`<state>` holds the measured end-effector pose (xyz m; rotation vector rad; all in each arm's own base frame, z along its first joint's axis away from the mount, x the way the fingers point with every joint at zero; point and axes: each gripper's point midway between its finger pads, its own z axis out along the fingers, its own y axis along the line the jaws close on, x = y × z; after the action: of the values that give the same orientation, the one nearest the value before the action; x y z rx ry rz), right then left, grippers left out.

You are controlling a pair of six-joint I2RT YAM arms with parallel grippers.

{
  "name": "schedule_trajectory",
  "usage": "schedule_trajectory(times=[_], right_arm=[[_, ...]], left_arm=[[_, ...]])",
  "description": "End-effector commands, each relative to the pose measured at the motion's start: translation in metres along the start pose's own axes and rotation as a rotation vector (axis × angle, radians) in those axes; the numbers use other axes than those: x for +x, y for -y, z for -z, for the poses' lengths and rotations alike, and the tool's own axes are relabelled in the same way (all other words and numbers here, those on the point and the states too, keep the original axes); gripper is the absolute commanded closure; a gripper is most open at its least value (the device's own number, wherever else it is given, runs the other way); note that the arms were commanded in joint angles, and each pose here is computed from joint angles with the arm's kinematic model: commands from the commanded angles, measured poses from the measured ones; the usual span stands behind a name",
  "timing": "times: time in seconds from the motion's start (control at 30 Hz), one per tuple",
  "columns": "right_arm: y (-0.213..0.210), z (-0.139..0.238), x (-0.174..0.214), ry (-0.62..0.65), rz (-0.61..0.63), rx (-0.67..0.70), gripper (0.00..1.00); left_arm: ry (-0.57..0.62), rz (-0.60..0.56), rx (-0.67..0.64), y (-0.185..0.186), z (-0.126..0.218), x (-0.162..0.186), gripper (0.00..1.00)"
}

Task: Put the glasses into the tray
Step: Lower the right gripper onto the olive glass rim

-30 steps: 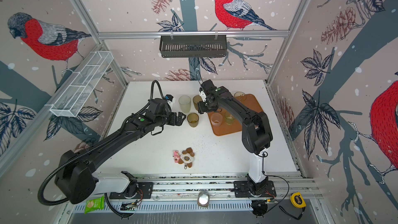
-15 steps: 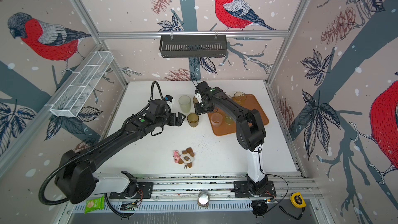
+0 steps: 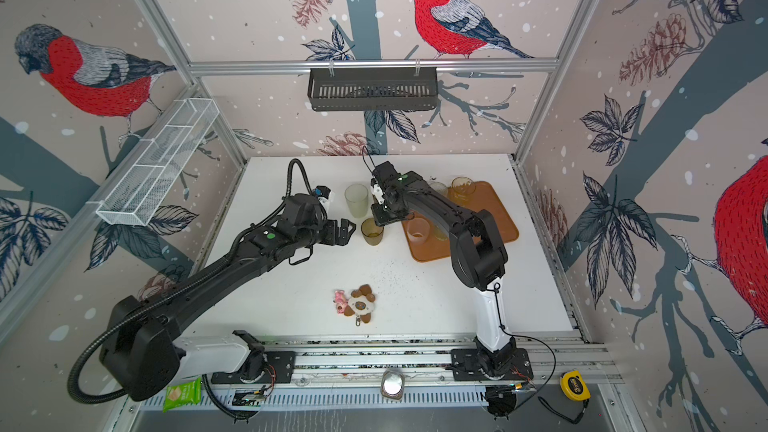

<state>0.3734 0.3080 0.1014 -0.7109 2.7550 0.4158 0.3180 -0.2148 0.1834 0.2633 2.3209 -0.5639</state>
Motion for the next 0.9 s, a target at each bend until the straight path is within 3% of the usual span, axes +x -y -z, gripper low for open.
schedule_trajectory(times=[0.0, 0.87], right_arm=[[0.003, -0.001, 0.002, -0.018, 0.003, 0.034, 0.57], [0.001, -0.012, 0.004, -0.034, 0.012, 0.065, 0.69]], left_arm=[[0.023, 0.003, -0.006, -0.001, 0.003, -0.005, 0.03], [0.03, 0.004, 0.004, 0.0, 0.007, -0.003, 0.02]])
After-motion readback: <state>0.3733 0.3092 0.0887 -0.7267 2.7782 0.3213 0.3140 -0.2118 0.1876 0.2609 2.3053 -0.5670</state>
